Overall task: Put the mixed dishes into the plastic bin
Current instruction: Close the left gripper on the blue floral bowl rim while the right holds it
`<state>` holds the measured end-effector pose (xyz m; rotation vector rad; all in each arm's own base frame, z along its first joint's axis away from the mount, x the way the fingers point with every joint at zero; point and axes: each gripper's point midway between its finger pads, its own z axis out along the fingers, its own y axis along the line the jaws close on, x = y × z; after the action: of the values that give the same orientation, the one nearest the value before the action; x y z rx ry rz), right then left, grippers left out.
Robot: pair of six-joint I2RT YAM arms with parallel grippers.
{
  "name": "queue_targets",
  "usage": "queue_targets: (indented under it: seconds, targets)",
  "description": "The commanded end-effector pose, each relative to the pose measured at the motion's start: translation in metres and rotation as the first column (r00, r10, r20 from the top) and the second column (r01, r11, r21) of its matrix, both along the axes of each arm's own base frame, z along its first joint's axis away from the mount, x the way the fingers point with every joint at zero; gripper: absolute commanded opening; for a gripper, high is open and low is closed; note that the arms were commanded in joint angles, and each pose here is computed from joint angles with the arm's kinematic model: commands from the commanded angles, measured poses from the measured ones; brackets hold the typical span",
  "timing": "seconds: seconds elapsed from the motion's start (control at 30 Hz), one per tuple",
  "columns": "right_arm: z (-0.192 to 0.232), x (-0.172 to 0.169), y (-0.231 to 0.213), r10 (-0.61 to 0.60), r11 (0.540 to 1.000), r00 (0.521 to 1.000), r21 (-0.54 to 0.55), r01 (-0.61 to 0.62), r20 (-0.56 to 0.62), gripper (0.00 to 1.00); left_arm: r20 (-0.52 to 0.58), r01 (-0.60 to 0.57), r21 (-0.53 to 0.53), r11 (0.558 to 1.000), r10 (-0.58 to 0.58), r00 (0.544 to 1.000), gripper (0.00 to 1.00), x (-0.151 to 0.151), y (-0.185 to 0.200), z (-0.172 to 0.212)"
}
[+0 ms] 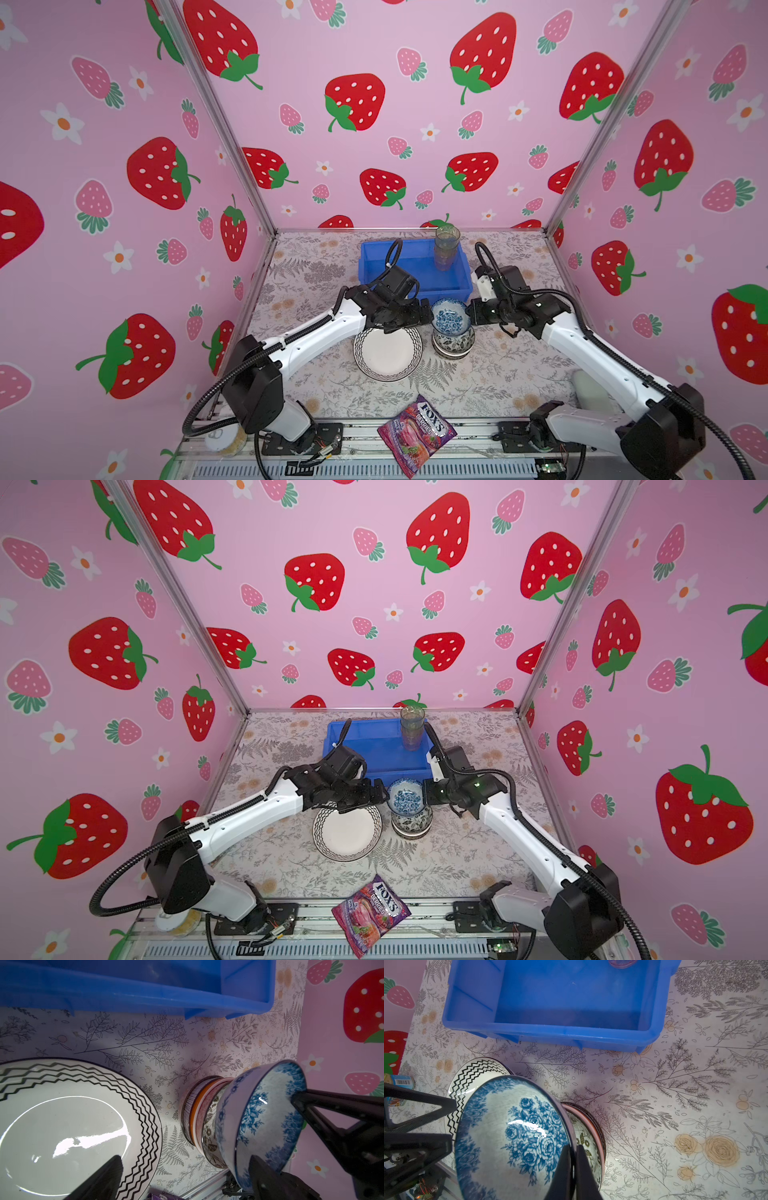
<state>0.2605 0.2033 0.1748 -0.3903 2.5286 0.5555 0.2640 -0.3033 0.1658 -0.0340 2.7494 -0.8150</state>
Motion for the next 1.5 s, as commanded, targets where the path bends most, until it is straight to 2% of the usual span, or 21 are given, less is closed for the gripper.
queue_targets:
  seconds: [0.0, 0.17, 0.27, 0.4, 0.5, 0.87, 1.03, 1.3, 1.47]
  targets:
    - [0.020, 0.009, 0.009, 0.005, 0.999, 0.999, 0.038, -0.006, 0.043, 0.00, 0.023, 0.020, -0.041, 0.999, -0.019, 1.000, 0.97, 0.008, -0.014, 0.017]
    - [0.023, 0.012, 0.011, 0.007, 0.999, 0.999, 0.043, -0.009, 0.053, 0.00, 0.011, 0.036, -0.027, 0.999, -0.035, 0.999, 0.93, 0.010, -0.022, 0.012]
    - [0.024, 0.014, 0.012, 0.006, 0.999, 0.998, 0.043, -0.008, 0.058, 0.00, 0.013, 0.041, -0.012, 0.999, -0.041, 0.999, 0.87, 0.013, -0.025, 0.009]
    - [0.025, 0.014, 0.012, 0.007, 0.999, 0.998, 0.041, -0.009, 0.062, 0.00, 0.015, 0.043, 0.013, 0.999, -0.043, 0.999, 0.74, 0.017, -0.026, 0.007]
    - [0.026, 0.016, 0.012, 0.001, 0.999, 0.998, 0.040, -0.004, 0.067, 0.00, 0.020, 0.040, 0.021, 0.999, -0.040, 0.999, 0.58, 0.020, -0.027, 0.008]
    - [0.027, 0.016, 0.016, 0.010, 0.998, 0.997, 0.055, -0.013, 0.072, 0.00, 0.006, 0.048, 0.037, 0.998, -0.048, 0.999, 0.45, 0.022, -0.034, 0.001]
    - [0.028, 0.017, 0.018, 0.016, 0.998, 0.997, 0.059, -0.020, 0.072, 0.00, 0.002, 0.051, 0.034, 0.998, -0.051, 0.999, 0.37, 0.021, -0.038, 0.001]
    - [0.028, 0.018, 0.020, 0.020, 0.998, 0.997, 0.062, -0.025, 0.076, 0.00, 0.001, 0.044, 0.041, 0.998, -0.044, 0.999, 0.16, 0.021, -0.037, 0.001]
    - [0.031, 0.020, 0.023, 0.030, 0.997, 0.996, 0.072, -0.036, 0.081, 0.00, 0.001, 0.038, 0.048, 0.998, -0.038, 0.999, 0.10, 0.020, -0.035, 0.000]
